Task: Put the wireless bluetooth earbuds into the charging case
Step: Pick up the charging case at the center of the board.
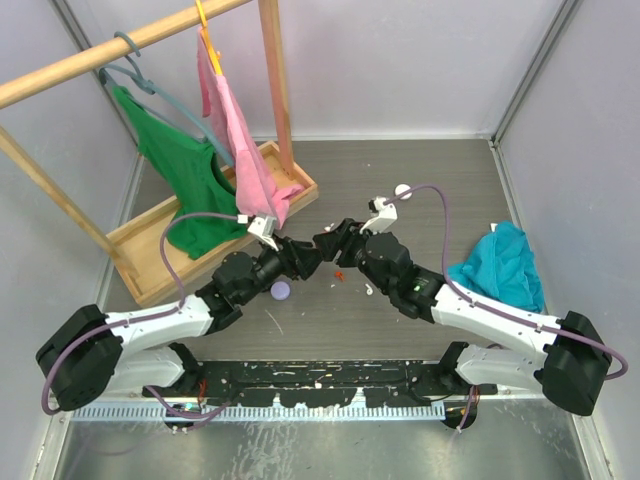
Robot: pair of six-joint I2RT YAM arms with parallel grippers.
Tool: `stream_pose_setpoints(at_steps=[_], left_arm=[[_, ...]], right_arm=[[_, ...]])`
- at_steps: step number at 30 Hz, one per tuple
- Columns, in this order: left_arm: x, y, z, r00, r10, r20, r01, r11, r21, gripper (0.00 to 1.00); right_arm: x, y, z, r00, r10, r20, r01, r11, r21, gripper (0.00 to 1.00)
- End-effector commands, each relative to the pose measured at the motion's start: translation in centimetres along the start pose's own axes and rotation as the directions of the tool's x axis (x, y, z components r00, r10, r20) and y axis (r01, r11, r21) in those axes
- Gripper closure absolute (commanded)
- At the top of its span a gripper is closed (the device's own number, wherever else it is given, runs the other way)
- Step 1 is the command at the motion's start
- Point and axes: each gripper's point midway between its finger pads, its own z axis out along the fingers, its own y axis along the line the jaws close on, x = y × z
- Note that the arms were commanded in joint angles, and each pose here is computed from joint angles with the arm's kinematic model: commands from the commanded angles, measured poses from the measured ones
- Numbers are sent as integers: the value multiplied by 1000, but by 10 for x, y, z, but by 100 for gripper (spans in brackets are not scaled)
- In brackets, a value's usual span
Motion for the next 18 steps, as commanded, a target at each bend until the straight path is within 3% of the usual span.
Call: stream_pose_setpoints(at_steps=[1, 12, 18], left_arm=[[-43, -17, 8, 986, 10, 167, -17, 999, 41, 43], [-41, -19, 13, 982, -21, 187, 8, 998, 69, 50], [-39, -18, 12, 981, -16, 192, 1, 997, 75, 69]], right_arm=[[-24, 18, -3, 994, 60, 94, -55, 997, -51, 55], [-15, 24, -2, 995, 73, 70, -67, 995, -79, 54], [-9, 25, -1, 996, 77, 50, -72, 993, -92, 51]])
